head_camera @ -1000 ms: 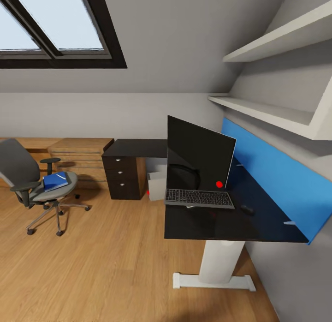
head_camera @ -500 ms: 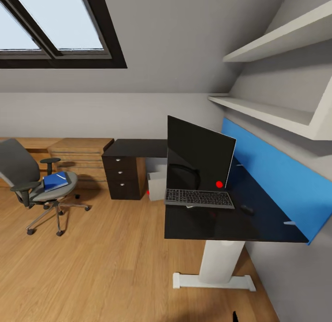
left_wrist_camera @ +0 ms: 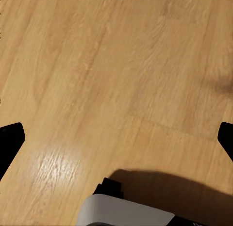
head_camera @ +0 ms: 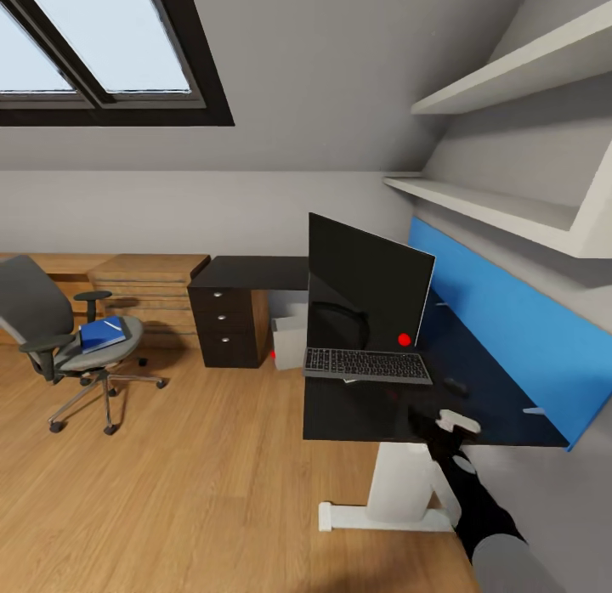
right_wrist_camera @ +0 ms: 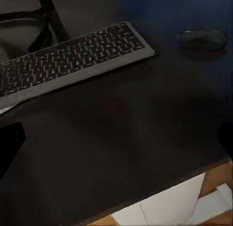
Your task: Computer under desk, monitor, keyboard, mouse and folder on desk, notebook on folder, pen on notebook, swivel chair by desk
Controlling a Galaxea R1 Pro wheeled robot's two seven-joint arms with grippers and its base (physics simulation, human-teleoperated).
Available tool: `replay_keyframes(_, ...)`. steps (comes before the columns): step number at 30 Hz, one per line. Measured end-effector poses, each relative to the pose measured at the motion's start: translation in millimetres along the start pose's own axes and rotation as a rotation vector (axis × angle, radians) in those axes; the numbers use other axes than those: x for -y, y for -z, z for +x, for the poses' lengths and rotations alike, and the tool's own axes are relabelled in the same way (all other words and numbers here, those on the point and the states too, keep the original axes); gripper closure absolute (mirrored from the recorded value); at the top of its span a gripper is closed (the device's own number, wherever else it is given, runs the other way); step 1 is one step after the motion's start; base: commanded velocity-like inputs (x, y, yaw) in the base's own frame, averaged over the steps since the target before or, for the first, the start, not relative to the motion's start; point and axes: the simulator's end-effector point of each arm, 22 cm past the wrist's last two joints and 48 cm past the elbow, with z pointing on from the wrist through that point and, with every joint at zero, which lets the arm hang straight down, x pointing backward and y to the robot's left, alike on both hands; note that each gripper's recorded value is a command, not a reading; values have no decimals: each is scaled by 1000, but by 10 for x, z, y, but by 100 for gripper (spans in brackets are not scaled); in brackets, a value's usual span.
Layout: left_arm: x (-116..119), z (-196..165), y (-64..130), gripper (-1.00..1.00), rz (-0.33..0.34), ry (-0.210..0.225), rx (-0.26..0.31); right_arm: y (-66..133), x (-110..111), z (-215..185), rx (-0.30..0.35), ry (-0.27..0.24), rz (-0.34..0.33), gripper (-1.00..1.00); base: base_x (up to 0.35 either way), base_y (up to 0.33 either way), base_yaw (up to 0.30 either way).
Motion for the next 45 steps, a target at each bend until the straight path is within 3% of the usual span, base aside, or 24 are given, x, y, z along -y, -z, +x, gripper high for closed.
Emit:
replay_keyframes(1,92,-123,-17,-100,15,16,24,-168,-226,155,-142,12,-10,-100,0,0,0)
replay_keyframes(2,125,-166,-20,-100,20,23,32,-351,-536,-469,-71,-4,-45,-100,0,0,0)
replay_keyframes(5,351,-428,-29,-100,63,52,82,-426,-810,-442,-132,17,-69,-100,0,0,0)
replay_keyframes(6,518,-620,-21,-100,93,73,112,-454,-989,-478,-157,47,-87,-100,0,0,0)
replay_keyframes(8,606,-677,-19,-100,98,84,98,-450,-1089,-458,-183,66,-98,-100,0,0,0)
replay_keyframes(9,796,-821,-23,-100,96,77,29,-406,-1172,-302,-264,91,-104,-100,0,0,0)
replay_keyframes(13,1207,-1451,112,-100,148,107,38,-381,-1107,-206,-315,98,-75,-100,0,0,0)
replay_keyframes(17,1324,-1897,243,-100,159,160,53,-377,-1096,-196,-323,99,-69,-100,0,0,0)
replay_keyframes(23,1370,-2812,617,-100,213,265,99,-377,-1115,-222,-318,102,-69,-100,0,0,0)
replay_keyframes(25,1342,-2847,629,-100,211,272,96,-375,-1121,-215,-319,103,-70,-100,0,0,0)
replay_keyframes(28,1217,-2633,497,-100,170,258,41,-363,-1141,-180,-325,106,-72,-100,0,0,0)
replay_keyframes(34,1191,-2587,472,-100,163,256,33,-300,-1312,-94,-334,124,-96,-100,146,34,0)
replay_keyframes(45,1149,-2585,456,-100,156,255,33,-262,-1432,-59,-331,163,-115,-100,329,7,0)
